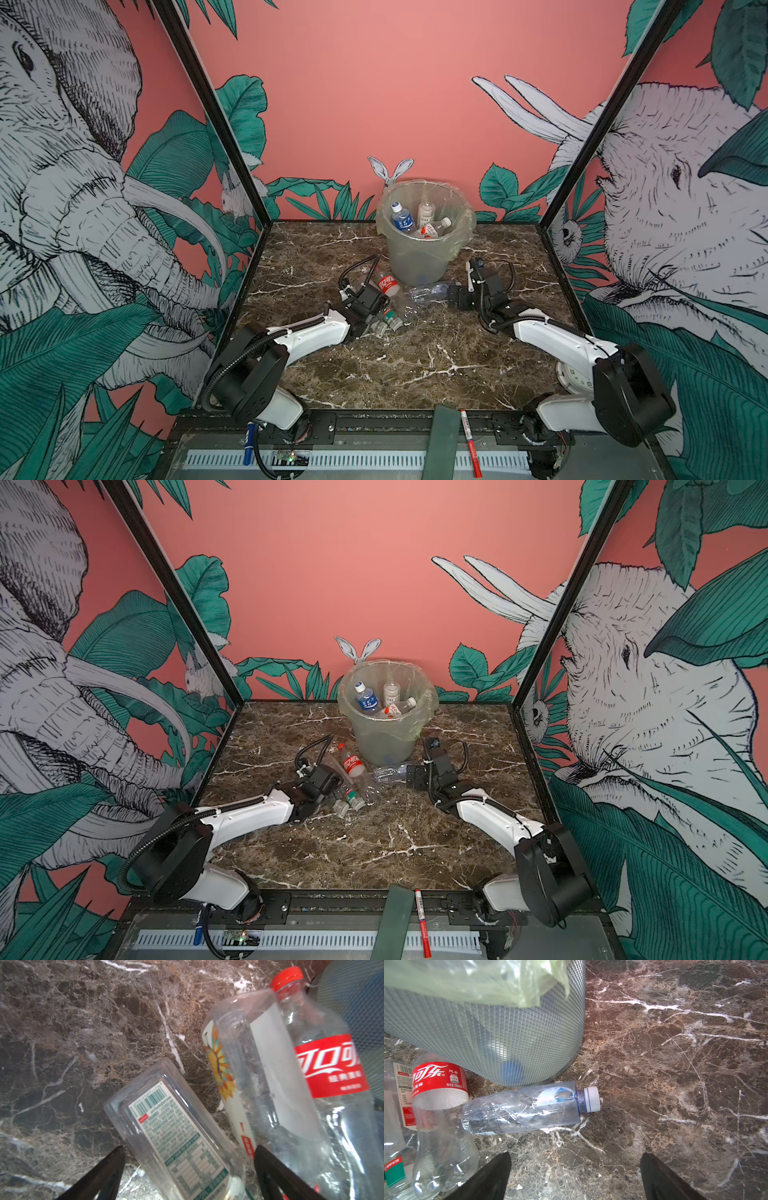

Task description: Throw the plastic bottles in the bin

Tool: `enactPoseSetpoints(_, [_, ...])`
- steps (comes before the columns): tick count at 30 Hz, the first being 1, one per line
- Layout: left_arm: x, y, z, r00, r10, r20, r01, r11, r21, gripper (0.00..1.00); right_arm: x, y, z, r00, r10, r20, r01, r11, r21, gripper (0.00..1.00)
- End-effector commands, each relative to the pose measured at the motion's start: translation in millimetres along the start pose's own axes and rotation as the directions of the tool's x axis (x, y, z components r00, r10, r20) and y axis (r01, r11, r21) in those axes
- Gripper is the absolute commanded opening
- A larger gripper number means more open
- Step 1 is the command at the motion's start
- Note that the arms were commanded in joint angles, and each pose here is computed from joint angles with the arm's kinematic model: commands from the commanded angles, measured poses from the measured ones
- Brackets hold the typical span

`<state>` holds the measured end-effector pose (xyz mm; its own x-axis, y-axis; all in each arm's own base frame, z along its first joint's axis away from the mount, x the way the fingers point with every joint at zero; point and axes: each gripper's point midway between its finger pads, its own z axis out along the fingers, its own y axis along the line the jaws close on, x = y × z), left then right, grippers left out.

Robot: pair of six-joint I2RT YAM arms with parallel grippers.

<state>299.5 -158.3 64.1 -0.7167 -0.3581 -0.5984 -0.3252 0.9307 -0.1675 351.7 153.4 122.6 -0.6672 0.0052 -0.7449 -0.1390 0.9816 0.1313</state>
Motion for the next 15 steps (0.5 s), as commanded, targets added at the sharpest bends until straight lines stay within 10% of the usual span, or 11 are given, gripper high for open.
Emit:
enactPoseSetpoints(1, [-5,1,-2,0.999,-0.035,0.02,0.035,0.999,-0.009,0.98,-9,-1,-2,1.0,0.005,0.021,-0.005,1.0,0.006,0.99])
enactPoseSetpoints(15, [5,20,-6,1.0,0.016,-0.005,-0.016,0.999,-0.033,0.89,-6,-1,2,1.0,0.004,0.007,-0.004,1.0,0.01,0.99])
